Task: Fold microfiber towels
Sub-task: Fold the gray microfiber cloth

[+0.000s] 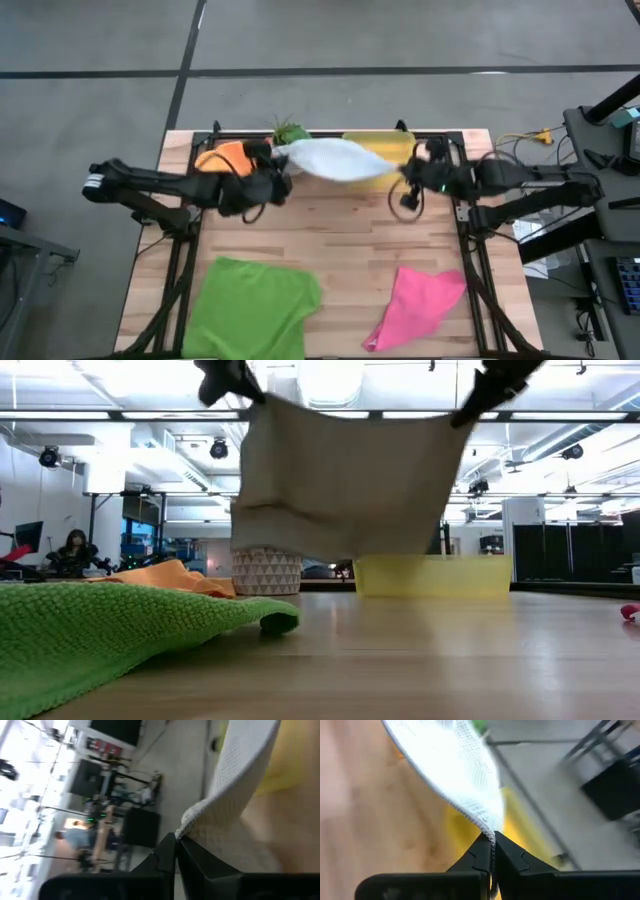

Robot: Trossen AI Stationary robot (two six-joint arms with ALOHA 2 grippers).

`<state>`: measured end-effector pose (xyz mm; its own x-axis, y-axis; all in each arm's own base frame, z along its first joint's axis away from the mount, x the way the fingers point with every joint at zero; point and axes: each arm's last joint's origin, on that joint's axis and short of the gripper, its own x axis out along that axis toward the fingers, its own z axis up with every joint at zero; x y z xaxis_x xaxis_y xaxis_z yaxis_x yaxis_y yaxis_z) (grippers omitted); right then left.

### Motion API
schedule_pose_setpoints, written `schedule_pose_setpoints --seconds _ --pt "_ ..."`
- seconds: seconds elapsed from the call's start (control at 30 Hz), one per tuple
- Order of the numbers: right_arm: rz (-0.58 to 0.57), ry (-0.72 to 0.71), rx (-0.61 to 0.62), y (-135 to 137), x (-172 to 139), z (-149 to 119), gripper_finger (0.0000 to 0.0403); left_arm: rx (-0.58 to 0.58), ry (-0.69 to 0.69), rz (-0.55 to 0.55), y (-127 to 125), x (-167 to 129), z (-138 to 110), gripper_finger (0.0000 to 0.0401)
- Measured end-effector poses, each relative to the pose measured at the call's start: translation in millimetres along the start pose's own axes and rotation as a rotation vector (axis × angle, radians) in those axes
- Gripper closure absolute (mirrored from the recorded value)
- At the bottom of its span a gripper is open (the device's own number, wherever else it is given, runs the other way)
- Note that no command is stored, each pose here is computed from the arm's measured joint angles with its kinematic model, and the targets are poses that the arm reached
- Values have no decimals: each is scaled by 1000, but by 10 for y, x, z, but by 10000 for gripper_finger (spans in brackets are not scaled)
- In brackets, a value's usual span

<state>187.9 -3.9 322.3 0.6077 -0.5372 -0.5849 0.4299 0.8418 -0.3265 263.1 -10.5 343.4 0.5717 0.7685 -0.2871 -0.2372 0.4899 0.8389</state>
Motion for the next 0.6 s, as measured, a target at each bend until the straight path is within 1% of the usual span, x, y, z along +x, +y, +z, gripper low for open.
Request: schedule_pose_setpoints --seconds 0.17,0.27,0.43,0.6 --pt "149 74 69 344 38 -324 394 -140 -17 -109 -539 -71 -77 401" --pt "204 89 131 491 19 -445 394 -170 -19 -193 -821 -125 -139 401" --pt "237 133 195 649 17 -649 394 -262 -11 -397 -1200 -196 -185 401" --pt "270 191 208 796 44 -826 394 -283 32 -522 -1495 -228 -192 401"
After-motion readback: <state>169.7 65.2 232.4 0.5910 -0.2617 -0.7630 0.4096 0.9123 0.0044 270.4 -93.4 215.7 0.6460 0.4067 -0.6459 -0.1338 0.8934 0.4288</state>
